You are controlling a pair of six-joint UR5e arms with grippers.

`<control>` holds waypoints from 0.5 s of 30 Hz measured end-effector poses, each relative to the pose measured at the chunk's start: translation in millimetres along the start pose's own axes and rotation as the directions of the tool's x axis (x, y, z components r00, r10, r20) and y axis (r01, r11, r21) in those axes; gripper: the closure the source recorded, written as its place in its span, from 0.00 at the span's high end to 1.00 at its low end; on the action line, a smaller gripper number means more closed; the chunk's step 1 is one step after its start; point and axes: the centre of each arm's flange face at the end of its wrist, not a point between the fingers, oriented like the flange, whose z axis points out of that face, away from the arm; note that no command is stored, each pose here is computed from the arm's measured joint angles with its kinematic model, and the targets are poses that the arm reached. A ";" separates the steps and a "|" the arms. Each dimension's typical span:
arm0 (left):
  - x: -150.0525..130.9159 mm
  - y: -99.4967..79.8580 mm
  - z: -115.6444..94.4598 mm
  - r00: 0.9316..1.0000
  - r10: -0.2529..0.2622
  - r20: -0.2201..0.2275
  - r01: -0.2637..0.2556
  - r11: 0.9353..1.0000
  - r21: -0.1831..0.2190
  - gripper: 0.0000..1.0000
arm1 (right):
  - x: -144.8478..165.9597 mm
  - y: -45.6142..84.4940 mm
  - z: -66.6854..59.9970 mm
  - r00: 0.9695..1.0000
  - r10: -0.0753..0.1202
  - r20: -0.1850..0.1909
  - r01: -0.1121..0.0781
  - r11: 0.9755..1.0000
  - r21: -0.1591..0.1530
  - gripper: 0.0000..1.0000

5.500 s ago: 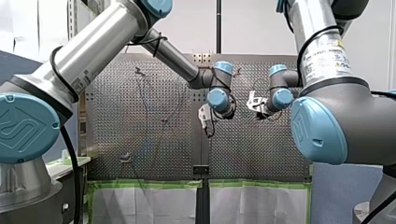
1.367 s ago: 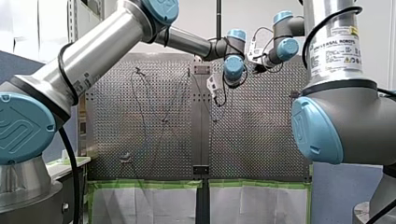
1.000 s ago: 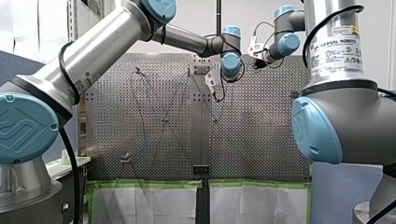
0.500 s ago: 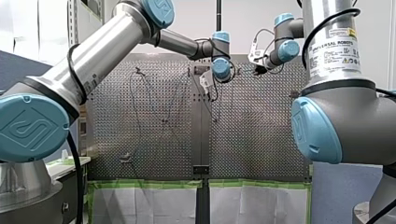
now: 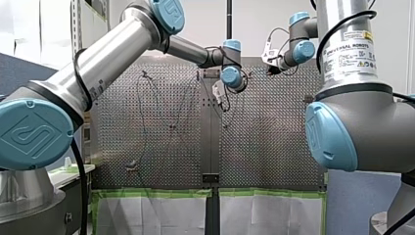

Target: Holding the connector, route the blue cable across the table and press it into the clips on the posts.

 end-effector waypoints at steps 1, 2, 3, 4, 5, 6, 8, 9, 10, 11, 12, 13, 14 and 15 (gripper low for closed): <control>0.7 -0.5 -1.2 1.000 0.002 -0.005 -0.002 1.000 -0.002 0.59 | 0.0 0.0 0.0 1.000 0.000 0.000 0.000 1.000 0.000 0.00; 1.4 -0.9 -2.4 1.000 0.004 -0.009 -0.004 1.000 -0.006 0.75 | 0.0 0.1 0.0 1.000 0.000 0.000 0.000 1.000 0.000 0.00; 2.4 -1.0 -4.0 1.000 0.007 -0.016 -0.007 1.000 -0.012 0.75 | -0.1 0.1 0.0 1.000 0.001 0.000 -0.001 1.000 0.000 0.00; 3.1 -0.9 -5.2 1.000 0.009 -0.021 -0.010 1.000 -0.018 0.87 | -0.1 0.1 0.0 1.000 0.001 0.001 -0.001 1.000 0.000 0.00; 3.6 -0.8 -6.5 1.000 0.012 -0.026 -0.013 1.000 -0.023 1.00 | -0.1 0.0 0.0 1.000 0.001 0.001 -0.001 1.000 0.000 0.00; 4.3 -0.6 -8.3 0.999 0.016 -0.034 -0.017 0.999 -0.032 1.00 | -0.1 0.1 0.0 1.000 0.001 0.001 -0.001 1.000 0.000 0.00; 5.4 -0.1 -10.8 0.999 0.022 -0.043 -0.024 0.999 -0.046 1.00 | -0.2 0.1 0.1 1.000 0.001 0.001 -0.001 1.000 0.000 0.00; 6.1 0.4 -12.5 0.998 0.025 -0.050 -0.028 0.998 -0.056 1.00 | -0.4 0.2 0.1 1.000 0.001 0.002 -0.001 1.000 0.000 0.00; 6.7 0.8 -13.9 0.998 0.029 -0.055 -0.032 0.997 -0.064 1.00 | -0.6 0.3 0.2 1.000 0.002 0.002 -0.002 1.000 0.000 0.00; 7.2 1.0 -15.5 0.998 0.031 -0.060 -0.035 0.997 -0.073 1.00 | -0.6 0.4 0.3 1.000 0.002 0.002 -0.002 1.000 0.000 0.00; 7.6 0.8 -17.8 0.997 0.034 -0.065 -0.039 0.996 -0.083 1.00 | -0.7 0.5 0.3 1.000 0.002 0.002 -0.002 1.000 -0.001 0.00; 8.0 0.4 -19.6 0.997 0.036 -0.070 -0.042 0.995 -0.090 1.00 | -0.8 0.4 0.3 1.000 0.002 0.002 -0.002 1.000 0.000 0.00; 8.5 -0.1 -21.5 0.996 0.038 -0.075 -0.045 0.994 -0.096 1.00 | -0.9 0.3 0.4 1.000 0.002 0.002 -0.002 1.000 0.000 0.00; 9.1 -1.4 -24.2 0.996 0.041 -0.082 -0.049 0.994 -0.101 1.00 | -0.9 0.3 0.4 1.000 0.002 0.002 -0.002 1.000 0.000 0.00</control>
